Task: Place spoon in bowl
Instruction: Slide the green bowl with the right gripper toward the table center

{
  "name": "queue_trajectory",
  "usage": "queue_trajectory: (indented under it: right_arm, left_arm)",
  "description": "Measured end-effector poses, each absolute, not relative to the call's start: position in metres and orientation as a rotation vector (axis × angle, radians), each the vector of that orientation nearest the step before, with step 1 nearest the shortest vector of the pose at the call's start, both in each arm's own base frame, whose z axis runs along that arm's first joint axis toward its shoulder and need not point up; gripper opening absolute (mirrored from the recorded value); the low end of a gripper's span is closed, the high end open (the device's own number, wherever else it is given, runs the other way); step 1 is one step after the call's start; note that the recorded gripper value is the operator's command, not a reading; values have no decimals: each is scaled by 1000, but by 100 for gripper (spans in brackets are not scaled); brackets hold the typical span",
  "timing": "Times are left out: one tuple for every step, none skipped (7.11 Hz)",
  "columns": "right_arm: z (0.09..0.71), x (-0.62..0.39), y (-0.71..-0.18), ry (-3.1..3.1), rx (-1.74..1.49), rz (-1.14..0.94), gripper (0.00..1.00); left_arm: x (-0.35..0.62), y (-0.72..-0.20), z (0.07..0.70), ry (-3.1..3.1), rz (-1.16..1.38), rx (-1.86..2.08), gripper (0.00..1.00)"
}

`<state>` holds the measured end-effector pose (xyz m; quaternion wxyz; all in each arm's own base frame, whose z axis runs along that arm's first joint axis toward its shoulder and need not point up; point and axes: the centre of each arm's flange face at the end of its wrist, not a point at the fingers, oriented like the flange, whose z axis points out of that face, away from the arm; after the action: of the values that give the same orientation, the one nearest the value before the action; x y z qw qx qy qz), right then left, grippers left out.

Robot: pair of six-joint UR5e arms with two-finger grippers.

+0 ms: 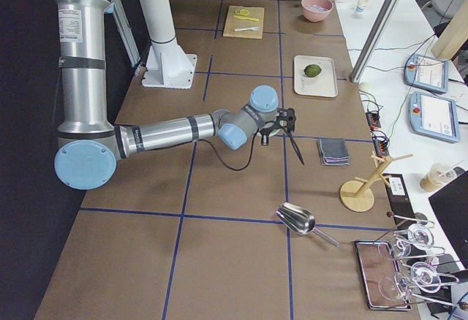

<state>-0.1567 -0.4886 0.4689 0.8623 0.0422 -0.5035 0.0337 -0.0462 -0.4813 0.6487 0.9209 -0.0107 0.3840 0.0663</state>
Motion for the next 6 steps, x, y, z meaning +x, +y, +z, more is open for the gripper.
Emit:
queue_trajectory:
  right_arm:
    - [418, -185, -494, -1052, 56, 77, 1]
    - [377, -225, -492, -1044, 33, 81, 1]
    - [340, -278, -483, -1037, 20, 99, 1]
    - [306, -338, -467, -1033, 17, 125, 1]
    - [277, -398, -449, -1030, 21, 158, 1]
    - [257, -449, -438, -1022, 26, 187, 1]
  left_arm:
    - [-46, -481, 649, 789, 136, -22, 100]
    - [-46, -481, 649, 789, 136, -22, 100]
    - [-46, -481, 649, 789, 136, -22, 100]
    - [-46, -481, 649, 789, 136, -22, 100]
    - [-46, -481, 649, 789, 135, -24, 100]
    - [-46, -481, 651, 789, 135, -26, 100]
